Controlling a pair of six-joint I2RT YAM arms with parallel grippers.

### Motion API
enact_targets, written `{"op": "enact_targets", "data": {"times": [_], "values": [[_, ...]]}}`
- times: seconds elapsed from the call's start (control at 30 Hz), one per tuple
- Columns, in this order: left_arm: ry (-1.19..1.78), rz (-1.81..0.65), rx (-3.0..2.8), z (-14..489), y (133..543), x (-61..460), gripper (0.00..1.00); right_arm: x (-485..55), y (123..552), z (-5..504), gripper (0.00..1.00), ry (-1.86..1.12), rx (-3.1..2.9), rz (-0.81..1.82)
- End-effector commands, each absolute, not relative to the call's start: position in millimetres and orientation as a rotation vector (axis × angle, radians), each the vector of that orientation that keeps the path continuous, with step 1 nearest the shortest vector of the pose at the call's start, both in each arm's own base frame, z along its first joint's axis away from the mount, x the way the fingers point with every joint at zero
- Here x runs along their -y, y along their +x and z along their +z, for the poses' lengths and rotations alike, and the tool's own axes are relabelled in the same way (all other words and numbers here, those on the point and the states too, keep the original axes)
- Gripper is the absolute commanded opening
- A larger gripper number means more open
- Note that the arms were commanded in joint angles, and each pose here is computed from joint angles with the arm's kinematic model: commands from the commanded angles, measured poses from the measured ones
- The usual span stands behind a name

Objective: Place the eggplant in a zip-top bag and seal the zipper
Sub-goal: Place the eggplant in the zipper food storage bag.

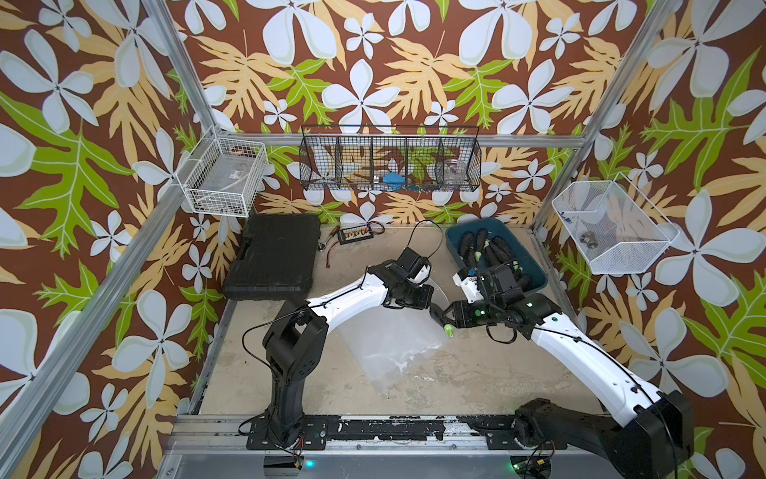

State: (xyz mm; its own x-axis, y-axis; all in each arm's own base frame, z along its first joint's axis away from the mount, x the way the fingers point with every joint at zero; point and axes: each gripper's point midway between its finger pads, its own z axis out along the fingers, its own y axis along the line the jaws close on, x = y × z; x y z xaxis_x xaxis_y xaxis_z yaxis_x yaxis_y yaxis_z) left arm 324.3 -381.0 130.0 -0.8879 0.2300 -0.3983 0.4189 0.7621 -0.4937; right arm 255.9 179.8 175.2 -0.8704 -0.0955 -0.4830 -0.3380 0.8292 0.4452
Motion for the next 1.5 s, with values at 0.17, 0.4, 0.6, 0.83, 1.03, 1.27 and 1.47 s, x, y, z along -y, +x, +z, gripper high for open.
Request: {"op": "enact_targets", "data": {"times": [0.17,0.4,0.6,0.83,1.03,1.27,1.47], "values": [[0.489,-0.840,-2.629,132.5,330.9,382.8,0.01,-176.1,230.1,142.0,0.50,-0.321,-2.676,0.698],[0.489,-0.835,-2.635,129.9,330.0,381.3,0.01,-180.0,242.8,140.1,0.28,-0.266,-2.649,0.693],[0.496,-0.819,-2.639,127.0,327.7,377.7,0.01,-181.8,250.4,146.4,0.21,-0.277,-2.626,0.681],[0.509,-0.842,-2.635,130.3,323.3,381.8,0.01,-188.9,263.1,150.1,0.18,-0.273,-2.591,0.690],[0.520,-0.921,-2.612,146.4,319.0,388.0,0.01,-200.6,273.4,147.1,0.18,-0.302,-2.574,0.705],[0.529,-0.953,-2.604,153.6,311.9,386.4,0.01,-213.7,307.4,152.0,0.21,-0.273,-2.511,0.704],[0.509,-0.971,-2.592,157.7,310.7,384.5,0.01,-226.7,323.7,143.6,0.30,-0.295,-2.506,0.731]]}}
